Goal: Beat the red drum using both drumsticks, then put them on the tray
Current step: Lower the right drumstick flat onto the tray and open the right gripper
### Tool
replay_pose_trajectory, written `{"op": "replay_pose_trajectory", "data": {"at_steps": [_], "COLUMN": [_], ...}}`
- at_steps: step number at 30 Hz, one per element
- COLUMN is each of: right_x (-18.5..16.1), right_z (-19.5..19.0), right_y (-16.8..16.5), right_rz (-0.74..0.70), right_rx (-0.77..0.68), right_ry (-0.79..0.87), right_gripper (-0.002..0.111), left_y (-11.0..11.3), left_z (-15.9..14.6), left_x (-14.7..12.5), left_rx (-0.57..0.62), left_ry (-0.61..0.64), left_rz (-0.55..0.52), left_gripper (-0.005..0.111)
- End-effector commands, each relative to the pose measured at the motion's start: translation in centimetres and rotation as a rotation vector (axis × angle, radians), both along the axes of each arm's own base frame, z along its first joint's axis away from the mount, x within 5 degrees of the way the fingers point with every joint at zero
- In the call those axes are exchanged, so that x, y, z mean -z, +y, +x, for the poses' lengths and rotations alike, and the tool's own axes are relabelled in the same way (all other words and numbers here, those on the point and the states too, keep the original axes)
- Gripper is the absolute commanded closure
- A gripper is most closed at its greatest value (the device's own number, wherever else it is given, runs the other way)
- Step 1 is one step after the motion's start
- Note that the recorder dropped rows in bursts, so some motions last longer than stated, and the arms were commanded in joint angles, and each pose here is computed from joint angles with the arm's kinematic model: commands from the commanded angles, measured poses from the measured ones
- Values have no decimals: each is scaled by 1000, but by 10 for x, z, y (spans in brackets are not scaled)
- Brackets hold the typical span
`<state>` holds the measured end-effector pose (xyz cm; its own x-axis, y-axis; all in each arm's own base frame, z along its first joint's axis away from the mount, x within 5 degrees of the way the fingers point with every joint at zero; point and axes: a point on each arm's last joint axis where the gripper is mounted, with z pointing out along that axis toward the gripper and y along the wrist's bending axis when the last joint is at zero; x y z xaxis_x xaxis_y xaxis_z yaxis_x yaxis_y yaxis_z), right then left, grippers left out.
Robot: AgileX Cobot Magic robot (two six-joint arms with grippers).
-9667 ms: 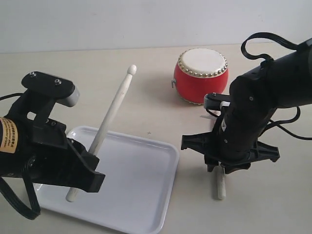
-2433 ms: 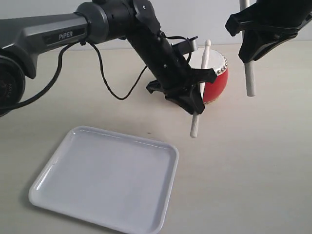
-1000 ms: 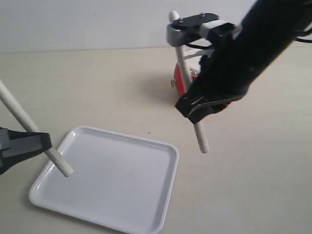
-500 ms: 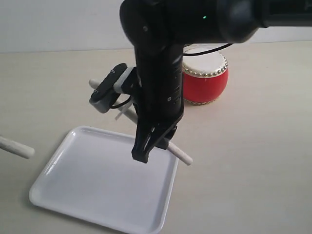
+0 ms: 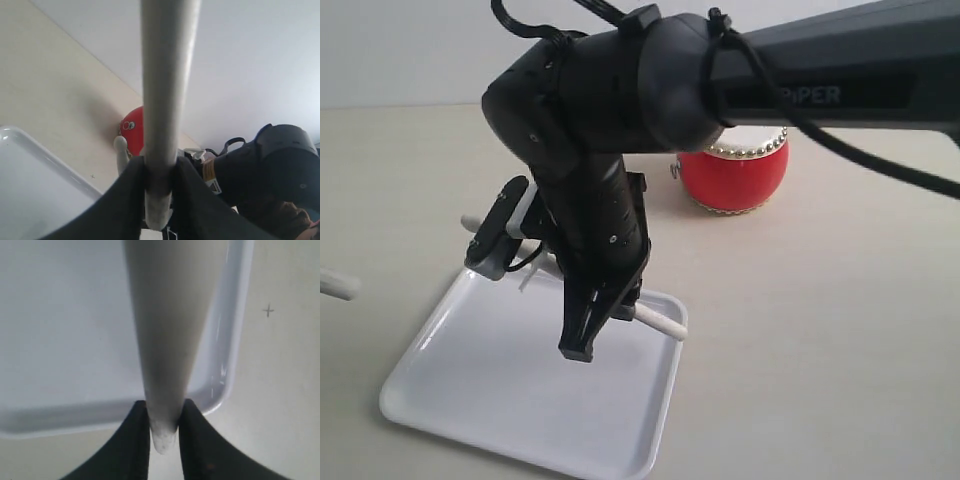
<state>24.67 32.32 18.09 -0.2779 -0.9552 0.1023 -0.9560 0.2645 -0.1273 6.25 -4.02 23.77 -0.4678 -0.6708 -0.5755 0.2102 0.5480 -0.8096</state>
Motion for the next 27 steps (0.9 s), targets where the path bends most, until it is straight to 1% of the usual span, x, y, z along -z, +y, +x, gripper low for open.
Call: {"op": "replay_pose_trajectory", "data": {"at_steps": [1,4,11,16,17,20,22,25,27], "right_x": [1,3,26,27,27,27,27,27,27], "right_z": [7,10,13,14,14,14,13,13,13], "right_y": [11,16,17,18,18,18,18,19,19], "right_rz": [20,24,-34,-23,-22,-21,-18,-15,-15], "right_rx": [-15,-41,-84,-87,-87,-87,-84,-81,-81], "right_ry": [-13,-12,10,1,0,1,6,8,8], "right_gripper": [108,108,108,108,107,96,92,89,89], "left_y": [0,0,0,0,0,1,1,1,1], "left_z": [-1,-1,-1,0,0,0,0,0,0], "left_x": [2,2,2,2,2,1,1,1,1], "left_rx": [4,4,4,-1,-1,-6,-8,-8,-8], "left_ry": [0,0,0,-2,-1,-5,-6,-6,-6], "left_rz": [13,13,13,9,8,7,7,7,7], "left_gripper": [107,107,107,107,107,107,107,107,107]}}
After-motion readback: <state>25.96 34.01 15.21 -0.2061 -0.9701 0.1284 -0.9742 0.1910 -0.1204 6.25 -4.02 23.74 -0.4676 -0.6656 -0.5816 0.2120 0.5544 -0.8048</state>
